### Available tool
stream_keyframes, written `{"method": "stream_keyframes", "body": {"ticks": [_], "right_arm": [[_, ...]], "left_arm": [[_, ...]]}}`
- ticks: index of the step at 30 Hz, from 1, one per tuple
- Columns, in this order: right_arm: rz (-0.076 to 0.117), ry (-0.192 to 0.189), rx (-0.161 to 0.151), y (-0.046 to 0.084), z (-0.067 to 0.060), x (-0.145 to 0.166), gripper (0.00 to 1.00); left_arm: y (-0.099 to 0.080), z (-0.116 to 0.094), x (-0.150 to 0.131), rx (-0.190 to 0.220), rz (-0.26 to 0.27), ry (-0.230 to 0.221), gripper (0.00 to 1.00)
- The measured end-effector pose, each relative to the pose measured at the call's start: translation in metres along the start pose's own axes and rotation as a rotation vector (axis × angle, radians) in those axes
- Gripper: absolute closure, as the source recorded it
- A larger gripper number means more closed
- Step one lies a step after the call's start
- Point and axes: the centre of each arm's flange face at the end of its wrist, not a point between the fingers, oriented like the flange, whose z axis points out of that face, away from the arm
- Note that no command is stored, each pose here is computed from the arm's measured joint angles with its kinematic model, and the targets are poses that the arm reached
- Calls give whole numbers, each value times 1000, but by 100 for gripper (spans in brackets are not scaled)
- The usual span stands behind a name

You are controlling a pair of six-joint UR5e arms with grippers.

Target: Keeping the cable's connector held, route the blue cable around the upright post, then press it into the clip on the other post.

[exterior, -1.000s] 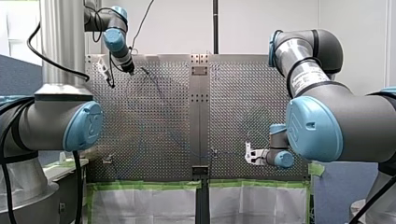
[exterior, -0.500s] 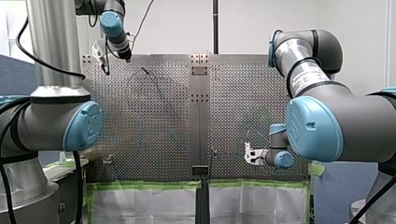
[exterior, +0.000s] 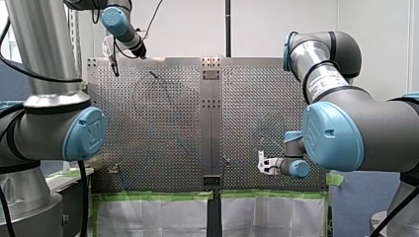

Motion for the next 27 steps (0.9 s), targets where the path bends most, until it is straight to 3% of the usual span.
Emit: {"method": "stream_keyframes", "body": {"ticks": [5, 8, 20, 27], "right_arm": [[0, -1, 1, 0, 0, 0, 100], [-1, -1, 1, 0, 0, 0, 100], [1, -3, 1, -1, 0, 0, 100], [0, -3, 3, -2, 0, 0, 100]], "left_arm": [[-10, -16, 7, 77, 37, -20, 0], [-12, -20, 16, 102, 63, -22, 0], [-20, -29, 64, 173, 97, 4, 0], [-21, -26, 109, 166, 102, 55, 0]]}}
